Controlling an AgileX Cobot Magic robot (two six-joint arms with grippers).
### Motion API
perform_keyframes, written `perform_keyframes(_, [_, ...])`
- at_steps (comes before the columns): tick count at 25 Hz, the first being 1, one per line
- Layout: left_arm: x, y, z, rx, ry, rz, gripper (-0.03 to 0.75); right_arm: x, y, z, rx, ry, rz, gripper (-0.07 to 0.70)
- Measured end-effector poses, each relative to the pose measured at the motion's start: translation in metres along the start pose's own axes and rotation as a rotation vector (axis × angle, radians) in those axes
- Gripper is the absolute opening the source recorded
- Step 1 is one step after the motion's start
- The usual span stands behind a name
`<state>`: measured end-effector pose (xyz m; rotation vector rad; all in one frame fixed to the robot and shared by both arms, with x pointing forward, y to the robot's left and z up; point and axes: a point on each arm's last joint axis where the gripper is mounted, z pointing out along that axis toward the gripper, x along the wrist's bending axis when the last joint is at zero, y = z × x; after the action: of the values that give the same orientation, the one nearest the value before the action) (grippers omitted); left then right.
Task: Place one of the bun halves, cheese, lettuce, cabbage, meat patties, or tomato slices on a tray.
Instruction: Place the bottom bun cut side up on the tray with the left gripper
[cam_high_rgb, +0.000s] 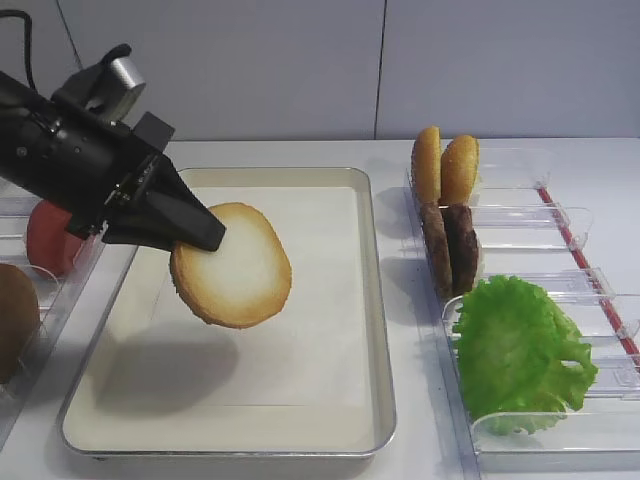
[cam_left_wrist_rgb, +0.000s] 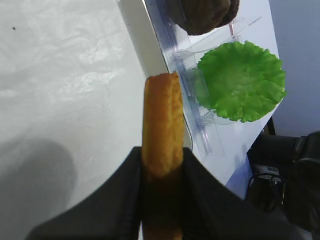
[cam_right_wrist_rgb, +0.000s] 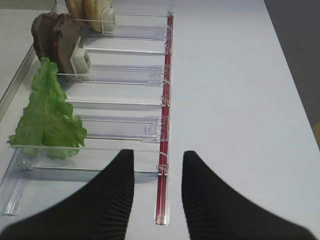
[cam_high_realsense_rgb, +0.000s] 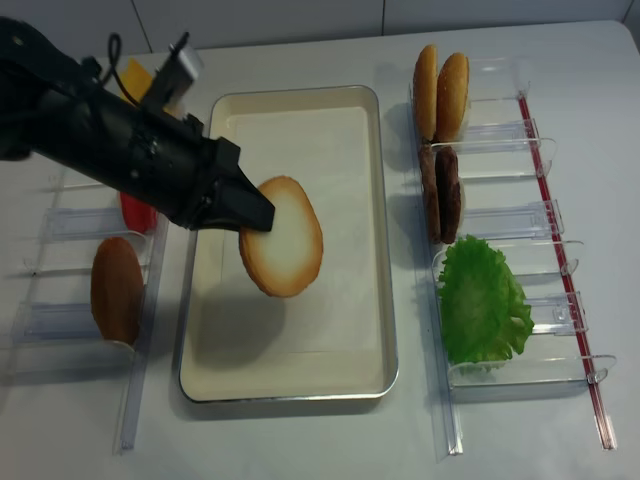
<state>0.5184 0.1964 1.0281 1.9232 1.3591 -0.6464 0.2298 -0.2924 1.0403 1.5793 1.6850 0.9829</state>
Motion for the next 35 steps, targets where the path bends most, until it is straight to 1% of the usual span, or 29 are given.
perform_keyframes(1, [0.004, 0.001, 0.003, 0.012, -0.002, -0.004, 0.135, 0.000, 0.000, 0.000, 0.000, 0.000, 0.000, 0.258])
perform_keyframes(2, [0.015, 0.003, 0.012, 0.033, -0.005, -0.009, 0.134, 0.000, 0.000, 0.000, 0.000, 0.000, 0.000, 0.258])
perform_keyframes(3, [0.015, 0.003, 0.012, 0.033, -0.005, -0.009, 0.134, 0.000, 0.000, 0.000, 0.000, 0.000, 0.000, 0.258])
perform_keyframes(6, [0.026, 0.005, 0.021, 0.057, -0.015, -0.022, 0.134, 0.000, 0.000, 0.000, 0.000, 0.000, 0.000, 0.258])
perform_keyframes(11, [0.042, 0.010, 0.038, 0.061, -0.066, -0.074, 0.134, 0.000, 0.000, 0.000, 0.000, 0.000, 0.000, 0.258])
perform_keyframes(15, [0.051, 0.012, 0.047, 0.058, -0.086, -0.104, 0.134, 0.000, 0.000, 0.000, 0.000, 0.000, 0.000, 0.258])
perform_keyframes(19, [0.056, 0.012, 0.051, 0.063, -0.089, -0.116, 0.134, 0.000, 0.000, 0.000, 0.000, 0.000, 0.002, 0.258])
perform_keyframes(31, [0.056, 0.013, 0.052, 0.063, -0.092, -0.116, 0.134, 0.000, 0.000, 0.000, 0.000, 0.000, 0.002, 0.258])
perform_keyframes(33, [0.057, 0.012, 0.052, 0.074, -0.081, -0.121, 0.149, 0.000, 0.000, 0.000, 0.000, 0.000, 0.002, 0.258])
perform_keyframes(35, [0.058, 0.011, 0.052, 0.083, -0.072, -0.139, 0.206, 0.000, 0.000, 0.000, 0.000, 0.000, 0.002, 0.258])
